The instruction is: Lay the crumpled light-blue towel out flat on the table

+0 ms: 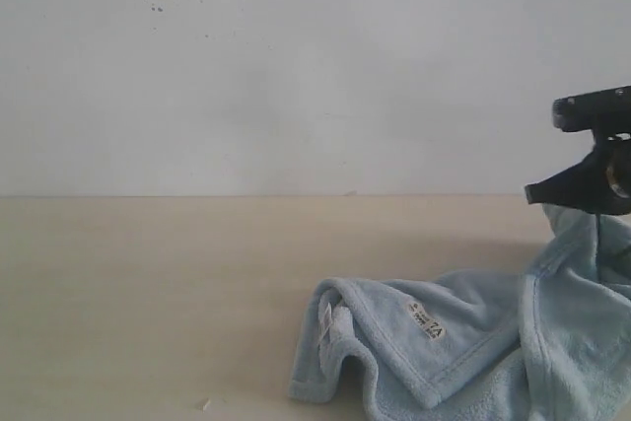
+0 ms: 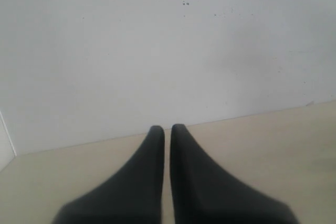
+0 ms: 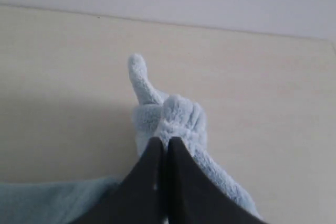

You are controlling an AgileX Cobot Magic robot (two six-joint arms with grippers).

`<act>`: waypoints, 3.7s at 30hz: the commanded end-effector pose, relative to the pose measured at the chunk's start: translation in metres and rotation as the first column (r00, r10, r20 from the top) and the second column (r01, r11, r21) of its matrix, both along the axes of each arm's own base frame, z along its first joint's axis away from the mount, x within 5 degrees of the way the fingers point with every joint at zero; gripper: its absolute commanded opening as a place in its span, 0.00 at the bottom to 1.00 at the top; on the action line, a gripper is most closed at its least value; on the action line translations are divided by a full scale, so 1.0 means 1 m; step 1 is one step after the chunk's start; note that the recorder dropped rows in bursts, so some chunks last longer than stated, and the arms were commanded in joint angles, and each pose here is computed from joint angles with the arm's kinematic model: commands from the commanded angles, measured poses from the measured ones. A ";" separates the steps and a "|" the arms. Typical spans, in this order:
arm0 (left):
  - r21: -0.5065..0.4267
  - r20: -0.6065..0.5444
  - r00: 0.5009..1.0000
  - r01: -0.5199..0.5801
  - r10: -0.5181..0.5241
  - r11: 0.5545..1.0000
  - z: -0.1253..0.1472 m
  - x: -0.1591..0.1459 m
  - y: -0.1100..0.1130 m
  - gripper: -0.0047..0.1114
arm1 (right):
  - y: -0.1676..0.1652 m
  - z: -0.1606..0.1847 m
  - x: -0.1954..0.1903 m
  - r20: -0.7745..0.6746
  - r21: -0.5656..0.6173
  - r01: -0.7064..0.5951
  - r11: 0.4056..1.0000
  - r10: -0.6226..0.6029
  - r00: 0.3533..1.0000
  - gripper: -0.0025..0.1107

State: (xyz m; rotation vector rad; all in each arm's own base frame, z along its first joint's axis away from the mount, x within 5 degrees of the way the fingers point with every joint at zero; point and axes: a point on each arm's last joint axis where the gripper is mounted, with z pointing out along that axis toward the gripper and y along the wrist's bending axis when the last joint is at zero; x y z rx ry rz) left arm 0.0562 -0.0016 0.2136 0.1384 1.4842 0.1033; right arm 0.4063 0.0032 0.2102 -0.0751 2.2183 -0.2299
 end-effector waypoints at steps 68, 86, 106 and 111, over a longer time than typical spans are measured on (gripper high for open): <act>-0.852 0.009 0.950 0.171 -0.312 0.495 0.000 0.001 -0.014 0.08 | -0.030 0.092 -0.230 0.274 0.215 0.188 0.958 -0.244 0.930 0.02; -0.588 -0.331 0.697 0.375 -0.636 0.717 -0.006 0.121 -0.097 0.08 | -0.028 0.094 -0.229 0.291 0.209 0.167 0.964 -0.224 0.930 0.02; -0.553 -0.745 0.250 0.287 -0.619 0.782 -0.102 0.269 -0.176 0.48 | -0.028 0.094 -0.229 0.293 0.184 0.156 0.970 -0.206 0.934 0.02; -0.509 -0.776 0.235 0.318 -0.586 0.800 -0.093 0.277 -0.195 0.48 | -0.028 0.094 -0.229 0.291 0.184 0.156 0.970 -0.206 0.934 0.02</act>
